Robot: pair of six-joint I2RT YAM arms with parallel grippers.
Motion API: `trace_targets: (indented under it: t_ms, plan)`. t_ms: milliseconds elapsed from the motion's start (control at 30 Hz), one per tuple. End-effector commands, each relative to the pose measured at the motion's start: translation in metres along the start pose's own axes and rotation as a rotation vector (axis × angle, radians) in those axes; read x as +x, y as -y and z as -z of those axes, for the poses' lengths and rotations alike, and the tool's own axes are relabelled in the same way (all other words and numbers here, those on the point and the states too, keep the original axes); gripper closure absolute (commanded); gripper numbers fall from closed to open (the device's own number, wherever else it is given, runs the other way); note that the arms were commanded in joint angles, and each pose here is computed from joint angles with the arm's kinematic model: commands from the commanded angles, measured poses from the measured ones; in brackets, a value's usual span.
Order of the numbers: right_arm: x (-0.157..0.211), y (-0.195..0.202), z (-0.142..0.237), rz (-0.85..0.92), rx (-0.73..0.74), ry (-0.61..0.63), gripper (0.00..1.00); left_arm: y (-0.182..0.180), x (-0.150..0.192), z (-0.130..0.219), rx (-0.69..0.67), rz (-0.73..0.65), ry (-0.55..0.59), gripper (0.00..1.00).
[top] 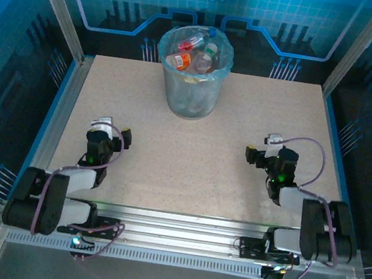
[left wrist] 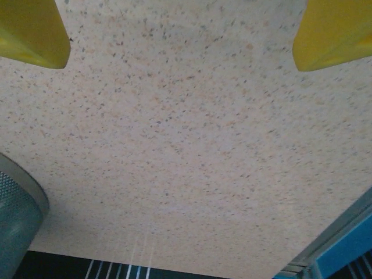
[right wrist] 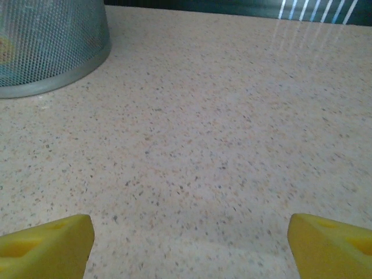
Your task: Put the plastic bottles in the bin
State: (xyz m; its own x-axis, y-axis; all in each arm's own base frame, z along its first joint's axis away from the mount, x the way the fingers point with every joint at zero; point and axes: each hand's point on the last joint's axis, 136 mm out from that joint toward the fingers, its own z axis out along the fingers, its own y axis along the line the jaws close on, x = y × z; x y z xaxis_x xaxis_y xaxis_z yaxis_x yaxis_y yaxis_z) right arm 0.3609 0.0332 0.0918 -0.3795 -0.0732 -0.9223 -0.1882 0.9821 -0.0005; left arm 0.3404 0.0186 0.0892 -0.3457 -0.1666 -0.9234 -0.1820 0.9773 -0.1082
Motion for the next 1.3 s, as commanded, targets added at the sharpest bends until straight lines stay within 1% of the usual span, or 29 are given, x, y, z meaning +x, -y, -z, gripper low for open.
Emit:
trace_targets:
  t_ms: [0, 133, 233, 267, 333, 367, 433, 533, 767, 1267]
  plan:
    - [-0.020, 0.004, -0.004, -0.009, -0.049, 0.145, 0.12, 0.024, -0.043, -0.004, 0.176, -0.023, 0.145, 0.01]
    - [-0.018, 0.012, -0.009, -0.051, -0.043, 0.127, 0.11, 0.017, -0.039, -0.013, 0.201, 0.021, 0.162, 0.01]
    - [-0.017, 0.014, -0.010, -0.053, -0.026, 0.112, 0.09, 0.020, -0.023, -0.022, 0.230, 0.009, 0.161, 0.01]
    - [-0.016, 0.017, -0.013, -0.057, 0.007, 0.091, 0.08, 0.023, -0.027, -0.020, 0.246, 0.003, 0.193, 0.01]
    - [-0.016, 0.021, -0.020, -0.044, 0.071, 0.054, 0.05, 0.017, -0.025, -0.024, 0.211, 0.016, 0.155, 0.01]
    - [-0.016, 0.021, -0.026, -0.030, 0.111, 0.022, 0.01, 0.013, -0.026, -0.028, 0.184, 0.028, 0.142, 0.01]
    - [-0.016, 0.017, -0.030, 0.014, 0.142, 0.003, 0.00, 0.013, -0.026, -0.035, 0.172, 0.026, 0.107, 0.01]
    - [-0.015, 0.018, -0.029, 0.007, 0.138, 0.002, 0.00, 0.021, -0.025, -0.042, 0.190, 0.002, 0.065, 0.01]
    - [-0.016, 0.018, -0.029, 0.008, 0.138, 0.002, 0.00, 0.030, -0.023, -0.045, 0.219, -0.027, 0.039, 0.01]
    - [-0.015, 0.018, -0.029, 0.008, 0.138, 0.001, 0.00, 0.034, -0.022, -0.046, 0.228, -0.050, 0.027, 0.01]
